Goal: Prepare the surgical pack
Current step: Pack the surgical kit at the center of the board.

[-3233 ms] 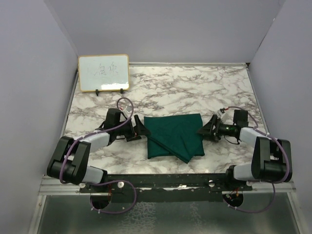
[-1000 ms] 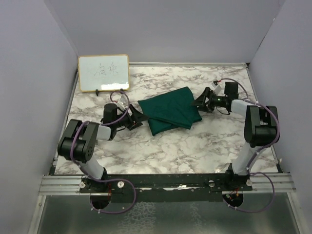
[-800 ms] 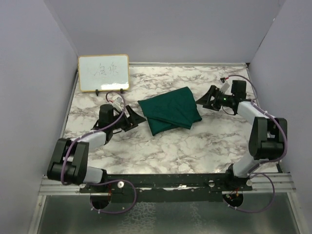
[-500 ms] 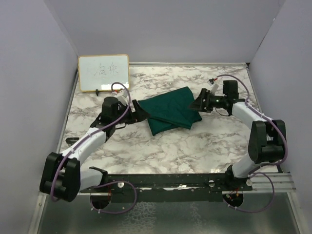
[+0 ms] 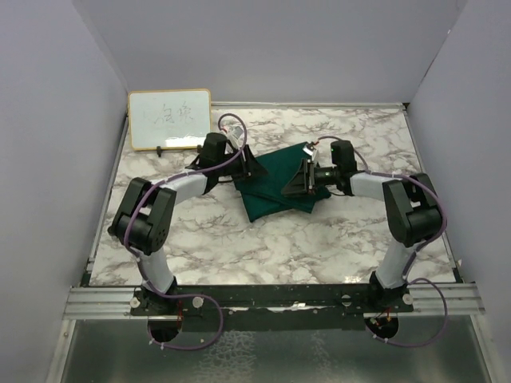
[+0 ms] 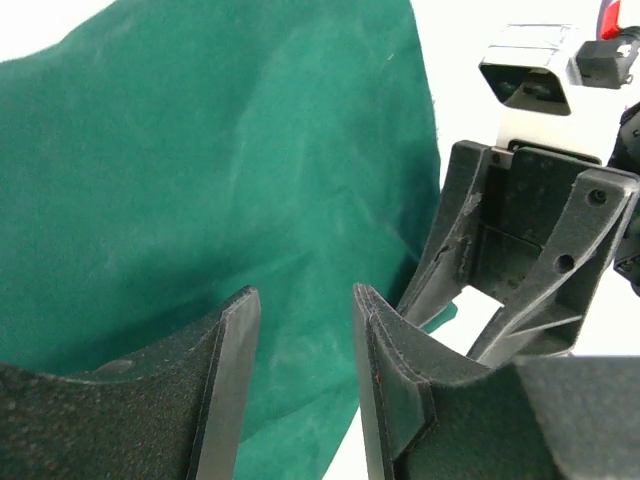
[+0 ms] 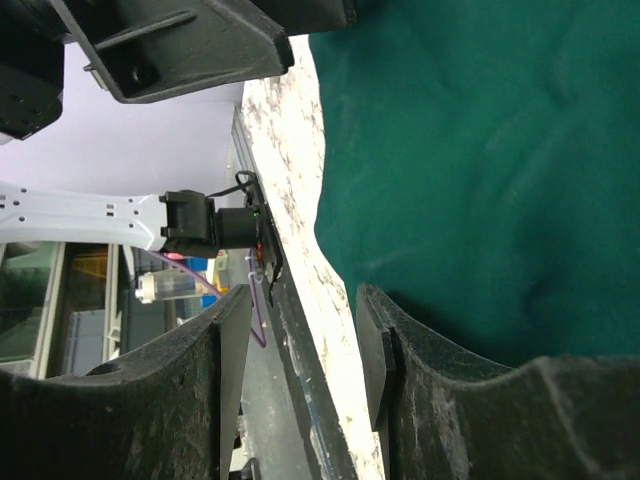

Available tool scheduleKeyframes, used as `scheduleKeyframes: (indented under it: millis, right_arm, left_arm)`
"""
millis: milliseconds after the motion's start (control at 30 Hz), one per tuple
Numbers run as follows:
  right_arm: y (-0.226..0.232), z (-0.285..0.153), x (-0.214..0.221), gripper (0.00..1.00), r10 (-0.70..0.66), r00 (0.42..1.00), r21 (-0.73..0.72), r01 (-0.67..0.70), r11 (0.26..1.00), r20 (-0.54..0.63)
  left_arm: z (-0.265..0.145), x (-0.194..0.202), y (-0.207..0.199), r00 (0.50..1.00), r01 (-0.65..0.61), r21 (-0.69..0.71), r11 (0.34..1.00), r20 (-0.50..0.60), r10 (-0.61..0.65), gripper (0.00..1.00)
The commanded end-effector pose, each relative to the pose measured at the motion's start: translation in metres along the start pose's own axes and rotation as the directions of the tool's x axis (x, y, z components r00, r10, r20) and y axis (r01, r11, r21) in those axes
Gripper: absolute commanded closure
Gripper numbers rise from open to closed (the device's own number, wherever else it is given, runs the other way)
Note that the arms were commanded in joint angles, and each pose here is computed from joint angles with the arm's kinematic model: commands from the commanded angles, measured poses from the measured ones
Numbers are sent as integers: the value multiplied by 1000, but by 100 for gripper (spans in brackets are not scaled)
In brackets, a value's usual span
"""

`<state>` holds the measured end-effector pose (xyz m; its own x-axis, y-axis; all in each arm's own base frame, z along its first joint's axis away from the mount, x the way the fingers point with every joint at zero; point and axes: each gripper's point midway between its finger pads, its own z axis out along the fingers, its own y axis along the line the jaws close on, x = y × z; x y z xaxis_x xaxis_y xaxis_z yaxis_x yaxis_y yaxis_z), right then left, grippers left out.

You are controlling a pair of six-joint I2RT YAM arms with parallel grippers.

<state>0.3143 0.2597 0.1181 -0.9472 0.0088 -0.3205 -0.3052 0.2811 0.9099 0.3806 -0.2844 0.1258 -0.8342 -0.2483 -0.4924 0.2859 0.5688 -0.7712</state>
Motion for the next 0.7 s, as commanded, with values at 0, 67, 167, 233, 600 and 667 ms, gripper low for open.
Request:
scheduleKeyframes:
  millis: [0, 67, 167, 233, 600, 667]
  right_arm:
    - [-1, -4, 23, 53, 8, 1000, -42, -9, 999, -25]
    - [-8, -5, 35, 54, 32, 999, -34, -33, 999, -36]
    - [-9, -8, 51, 54, 47, 998, -34, -49, 998, -44]
    - [-9, -11, 61, 54, 51, 998, -28, -53, 998, -48]
    - [-17, -69, 73, 52, 38, 993, 156, -55, 986, 112]
    - [-18, -89, 62, 44, 12, 984, 214, -50, 976, 177]
  left_arm:
    - [0, 20, 5, 999, -16, 17, 1000, -37, 17, 56]
    - [-5, 32, 11, 999, -16, 6, 1000, -46, 16, 56]
    - [-15, 46, 17, 998, -21, -11, 1000, -54, 20, 56]
    - [-24, 50, 14, 998, -39, -8, 999, -50, 39, 55]
    - [-48, 50, -32, 919, -388, -69, 919, -107, 380, 31]
    - [-44, 54, -36, 863, -500, -119, 858, -158, 481, 29]
